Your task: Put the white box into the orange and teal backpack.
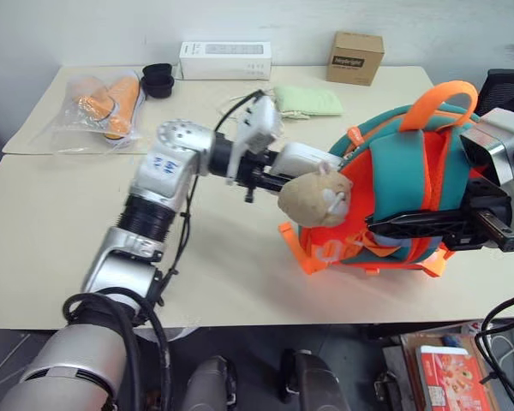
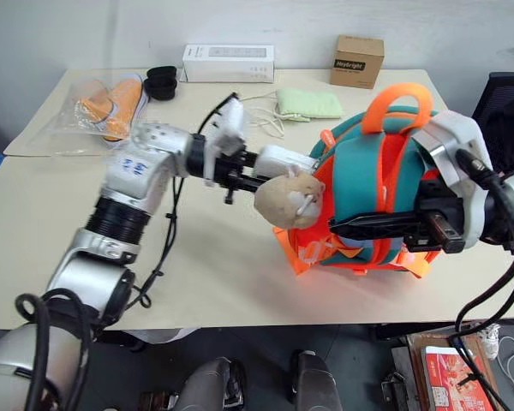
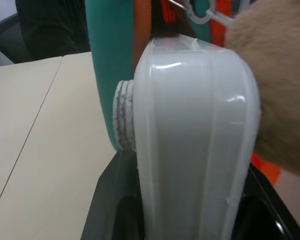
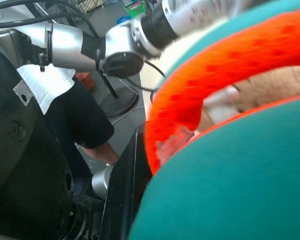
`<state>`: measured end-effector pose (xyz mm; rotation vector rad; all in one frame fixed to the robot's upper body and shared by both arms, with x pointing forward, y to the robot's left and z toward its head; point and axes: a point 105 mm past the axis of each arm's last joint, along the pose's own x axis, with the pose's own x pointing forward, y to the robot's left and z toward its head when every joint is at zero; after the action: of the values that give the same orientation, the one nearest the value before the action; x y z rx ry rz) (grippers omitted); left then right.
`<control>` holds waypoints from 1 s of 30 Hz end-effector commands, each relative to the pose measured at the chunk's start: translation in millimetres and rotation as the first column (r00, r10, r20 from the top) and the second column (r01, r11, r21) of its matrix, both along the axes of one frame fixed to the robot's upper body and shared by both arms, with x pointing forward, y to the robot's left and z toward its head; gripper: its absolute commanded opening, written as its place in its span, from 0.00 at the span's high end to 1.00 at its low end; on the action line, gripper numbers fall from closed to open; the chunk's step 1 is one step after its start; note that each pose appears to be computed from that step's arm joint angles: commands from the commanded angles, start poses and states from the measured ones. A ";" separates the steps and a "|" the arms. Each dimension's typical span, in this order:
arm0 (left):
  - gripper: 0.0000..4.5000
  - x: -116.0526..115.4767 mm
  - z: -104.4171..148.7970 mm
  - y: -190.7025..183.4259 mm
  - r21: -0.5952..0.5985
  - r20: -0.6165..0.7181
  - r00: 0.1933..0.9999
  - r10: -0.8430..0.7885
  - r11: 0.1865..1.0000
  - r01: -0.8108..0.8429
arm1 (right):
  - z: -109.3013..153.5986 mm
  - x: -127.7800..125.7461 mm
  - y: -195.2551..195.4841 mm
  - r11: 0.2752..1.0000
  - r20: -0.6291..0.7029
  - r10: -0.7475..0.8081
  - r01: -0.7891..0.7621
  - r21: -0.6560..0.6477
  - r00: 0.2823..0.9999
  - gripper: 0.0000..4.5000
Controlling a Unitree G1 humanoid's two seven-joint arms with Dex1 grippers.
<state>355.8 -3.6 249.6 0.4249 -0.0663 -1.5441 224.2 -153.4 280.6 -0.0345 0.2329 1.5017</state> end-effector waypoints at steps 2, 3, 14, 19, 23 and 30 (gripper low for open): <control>0.73 -6.3 11.5 -61.8 -0.129 -0.057 0.997 0.050 0.990 -0.057 | 10.7 -0.2 7.7 1.000 0.085 -0.003 0.002 0.021 0.996 1.00; 0.73 -12.7 11.0 -72.0 -0.136 -0.068 0.997 0.026 0.990 -0.035 | 10.4 0.3 8.6 1.000 0.085 -0.008 0.006 0.026 0.996 1.00; 0.01 -21.2 21.1 1.3 -0.107 -0.115 0.993 0.033 0.993 -0.045 | -0.5 1.6 9.4 0.996 0.059 -0.073 0.070 0.051 0.996 1.00; 0.01 -38.9 30.1 57.0 -0.074 -0.109 0.993 0.041 0.996 -0.049 | -5.4 0.9 10.0 0.994 0.044 -0.090 0.087 0.060 0.995 1.00; 0.01 -61.8 49.1 78.5 -0.119 -0.131 0.991 -0.022 0.993 0.006 | -8.0 0.4 8.8 0.993 0.035 -0.104 0.102 0.062 0.994 1.00; 0.01 -53.1 47.6 33.8 -0.102 0.052 0.996 0.066 0.993 -0.060 | -6.7 -2.2 4.9 0.988 0.011 -0.132 0.130 0.087 0.991 1.00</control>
<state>295.8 38.5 297.8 0.2863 -0.1245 -1.5323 229.8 -148.7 262.4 0.0611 0.2064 1.3615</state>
